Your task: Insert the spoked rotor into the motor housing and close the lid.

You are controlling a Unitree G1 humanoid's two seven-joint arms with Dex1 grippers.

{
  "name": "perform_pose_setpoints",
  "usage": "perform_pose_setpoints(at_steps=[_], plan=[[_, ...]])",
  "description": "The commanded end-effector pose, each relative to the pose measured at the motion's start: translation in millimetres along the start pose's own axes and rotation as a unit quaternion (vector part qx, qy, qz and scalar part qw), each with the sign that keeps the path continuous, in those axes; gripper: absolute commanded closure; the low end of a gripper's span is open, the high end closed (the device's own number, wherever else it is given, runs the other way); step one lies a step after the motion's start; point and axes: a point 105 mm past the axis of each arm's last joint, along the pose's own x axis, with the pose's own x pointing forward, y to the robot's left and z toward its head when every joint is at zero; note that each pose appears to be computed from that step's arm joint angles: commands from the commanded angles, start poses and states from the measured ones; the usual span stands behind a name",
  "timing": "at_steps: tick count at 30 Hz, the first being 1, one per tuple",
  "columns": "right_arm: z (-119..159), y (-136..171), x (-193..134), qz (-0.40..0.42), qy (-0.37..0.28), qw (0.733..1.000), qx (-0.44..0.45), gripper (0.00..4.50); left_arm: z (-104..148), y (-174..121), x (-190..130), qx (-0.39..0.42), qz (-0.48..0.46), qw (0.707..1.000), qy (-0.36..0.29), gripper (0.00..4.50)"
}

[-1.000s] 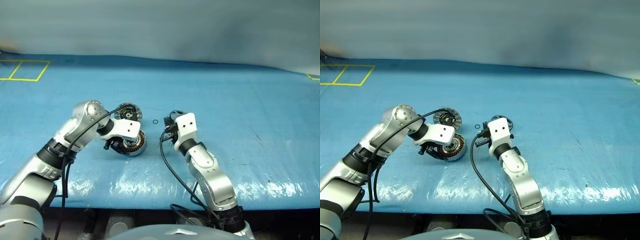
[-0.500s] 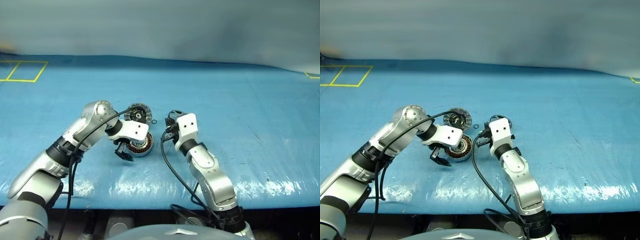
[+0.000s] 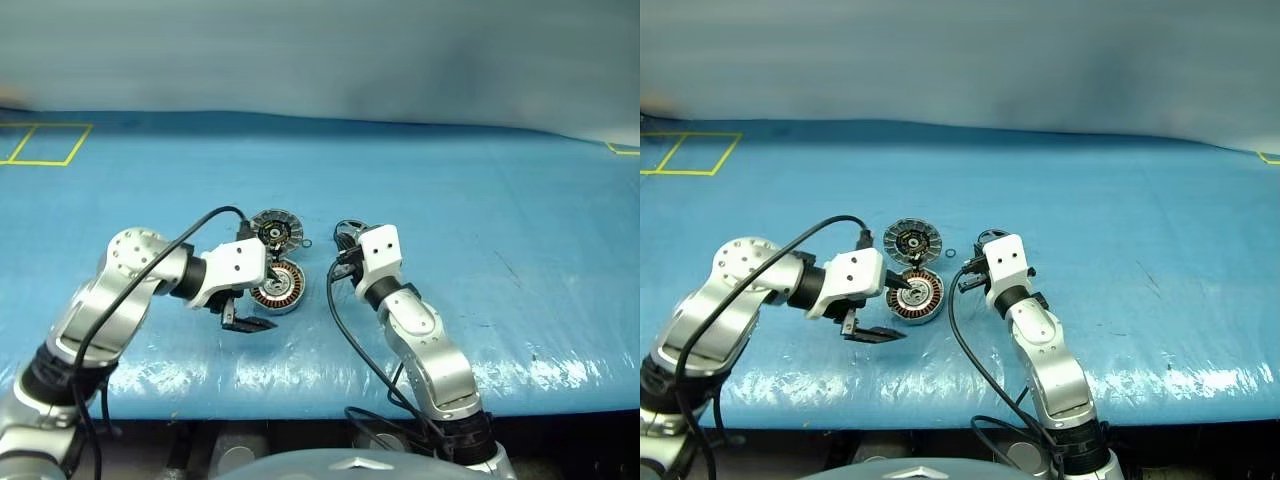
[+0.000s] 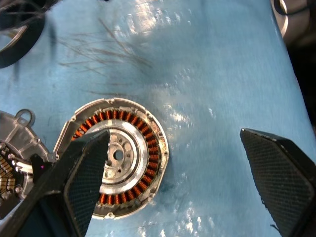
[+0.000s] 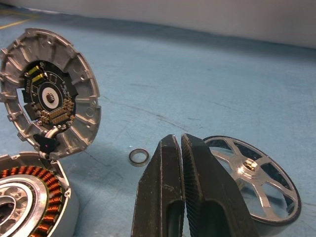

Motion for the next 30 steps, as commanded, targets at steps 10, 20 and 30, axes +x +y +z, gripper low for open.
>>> perform_pose_setpoints(at_steps=[10, 20, 30], plan=[[19.6, -1.2, 15.6, 0.075, 0.011, 0.992, -0.103, 4.32, -18.5, -9.6, -7.2, -0.156, 0.314, 0.915, -0.197, 4.41], [19.3, -6.4, 52.5, 0.098, 0.084, 0.977, -0.169, 4.32, -34.6, -45.1, 12.3, -0.149, 0.348, 0.885, -0.271, 4.39], [5.1, -4.2, 62.5, 0.118, 0.134, 0.965, -0.19, 1.79, -40.7, -42.4, 5.5, -0.176, 0.369, 0.868, -0.283, 4.4]])
